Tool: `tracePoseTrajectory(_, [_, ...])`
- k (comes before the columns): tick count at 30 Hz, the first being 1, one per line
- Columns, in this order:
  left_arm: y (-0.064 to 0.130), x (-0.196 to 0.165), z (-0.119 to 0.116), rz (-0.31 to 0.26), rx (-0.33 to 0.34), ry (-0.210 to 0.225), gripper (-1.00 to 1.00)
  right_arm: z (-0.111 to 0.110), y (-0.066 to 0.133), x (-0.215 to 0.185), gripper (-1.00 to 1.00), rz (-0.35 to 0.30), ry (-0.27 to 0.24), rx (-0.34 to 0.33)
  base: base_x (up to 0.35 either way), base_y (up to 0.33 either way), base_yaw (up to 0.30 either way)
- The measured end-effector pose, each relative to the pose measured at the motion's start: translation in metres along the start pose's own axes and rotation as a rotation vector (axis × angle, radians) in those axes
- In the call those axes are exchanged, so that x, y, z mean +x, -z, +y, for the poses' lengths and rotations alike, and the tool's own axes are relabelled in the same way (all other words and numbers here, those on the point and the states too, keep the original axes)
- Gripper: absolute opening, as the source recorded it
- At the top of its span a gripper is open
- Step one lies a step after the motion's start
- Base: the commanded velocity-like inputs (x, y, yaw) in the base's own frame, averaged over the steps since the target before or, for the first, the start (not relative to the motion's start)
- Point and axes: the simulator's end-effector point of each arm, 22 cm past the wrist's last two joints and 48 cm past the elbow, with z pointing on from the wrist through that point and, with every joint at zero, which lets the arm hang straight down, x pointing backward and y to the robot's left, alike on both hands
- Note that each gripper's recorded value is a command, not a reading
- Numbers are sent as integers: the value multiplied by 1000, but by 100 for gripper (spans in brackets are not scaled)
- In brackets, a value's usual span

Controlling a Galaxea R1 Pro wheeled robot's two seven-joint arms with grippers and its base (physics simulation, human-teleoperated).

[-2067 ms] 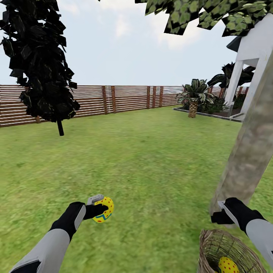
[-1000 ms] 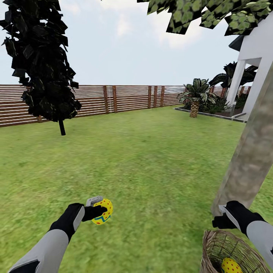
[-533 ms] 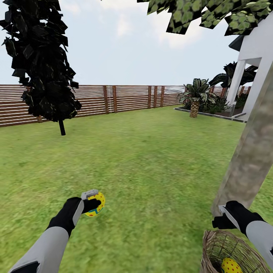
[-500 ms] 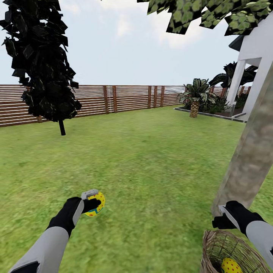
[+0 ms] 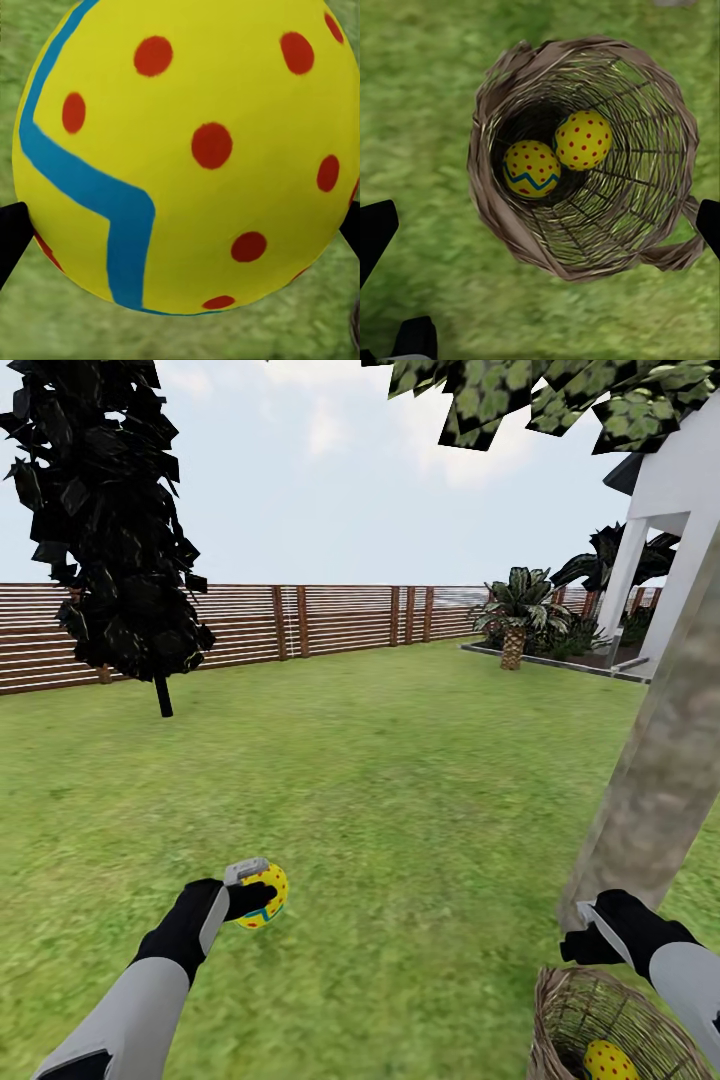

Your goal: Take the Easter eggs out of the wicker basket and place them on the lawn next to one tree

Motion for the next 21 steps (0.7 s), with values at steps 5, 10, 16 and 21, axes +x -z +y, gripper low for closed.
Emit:
tracePoseTrajectory(5, [-1,2,1,6,-1,2,-100,-1,0,-1,100,-2,-2,1,0,0,0])
tracePoseTrajectory(10, [-1,3,5,7,-5,4,-100,0,1,-1,100,-4,1,0,216,0,0])
tracePoseTrajectory(16, [-1,3,5,9,-5,5,-100,2,0,-1,100,-3,2,-1,231,0,0])
tracePoseTrajectory(21, [-2,5,3,10,-4,4,-100,2,0,-1,100,-2,2,-1,10,-82,0])
